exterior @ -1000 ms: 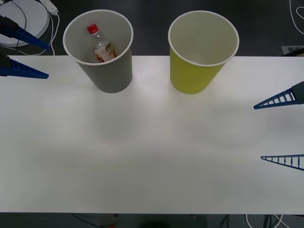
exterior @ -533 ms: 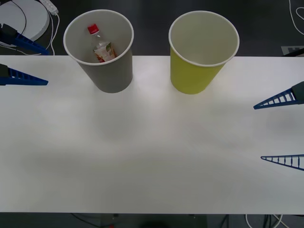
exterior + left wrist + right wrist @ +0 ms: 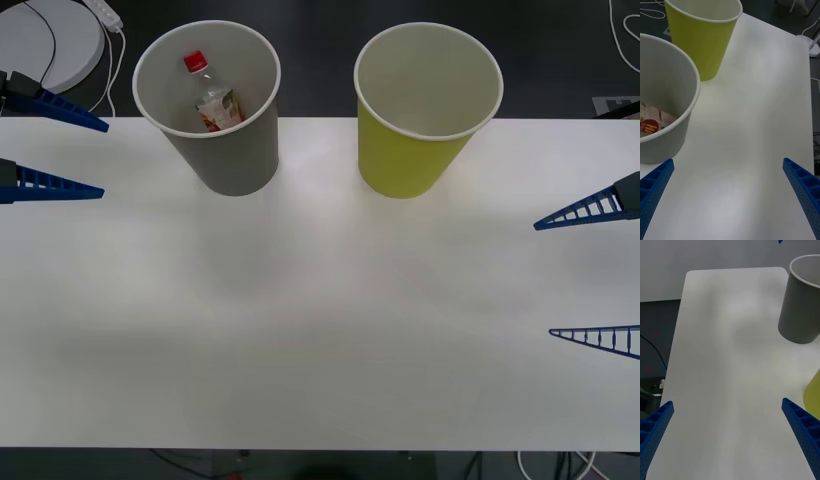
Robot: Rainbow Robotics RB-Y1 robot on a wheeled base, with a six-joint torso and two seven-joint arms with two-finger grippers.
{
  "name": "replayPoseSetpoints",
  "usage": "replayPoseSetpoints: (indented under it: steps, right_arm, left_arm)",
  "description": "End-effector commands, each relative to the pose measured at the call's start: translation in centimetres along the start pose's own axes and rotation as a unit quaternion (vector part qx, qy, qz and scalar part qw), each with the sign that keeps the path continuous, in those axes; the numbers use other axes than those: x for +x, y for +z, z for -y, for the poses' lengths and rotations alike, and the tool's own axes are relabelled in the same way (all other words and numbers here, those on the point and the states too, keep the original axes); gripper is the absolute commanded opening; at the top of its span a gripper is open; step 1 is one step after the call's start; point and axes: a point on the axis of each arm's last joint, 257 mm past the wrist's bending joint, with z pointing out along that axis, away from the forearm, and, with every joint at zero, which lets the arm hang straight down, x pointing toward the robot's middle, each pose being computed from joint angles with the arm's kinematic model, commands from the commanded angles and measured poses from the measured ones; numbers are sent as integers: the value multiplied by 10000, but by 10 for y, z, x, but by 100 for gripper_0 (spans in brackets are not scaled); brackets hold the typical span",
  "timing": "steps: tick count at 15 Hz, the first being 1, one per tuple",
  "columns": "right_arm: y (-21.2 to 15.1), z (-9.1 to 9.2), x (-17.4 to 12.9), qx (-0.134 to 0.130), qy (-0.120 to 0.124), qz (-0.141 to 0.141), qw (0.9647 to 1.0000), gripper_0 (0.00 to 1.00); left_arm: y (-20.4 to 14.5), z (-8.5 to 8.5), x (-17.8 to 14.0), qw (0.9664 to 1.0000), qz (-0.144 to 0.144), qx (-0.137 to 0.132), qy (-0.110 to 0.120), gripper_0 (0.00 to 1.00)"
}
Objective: Put the can into the green bin and the plastic bottle into the gray bin
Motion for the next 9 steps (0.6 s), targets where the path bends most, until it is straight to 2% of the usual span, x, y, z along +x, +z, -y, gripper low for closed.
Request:
replayPoseSetpoints:
  steps: [1, 9]
  right_arm:
    - [0, 0, 0, 0, 0, 0, 10000, 100]
    - [0, 0, 0, 0, 0, 0, 10000, 100]
  left_arm:
    - [2, 10, 5, 9999, 34, 37, 145, 100]
    - [7, 46, 23, 9982, -23, -25, 604, 100]
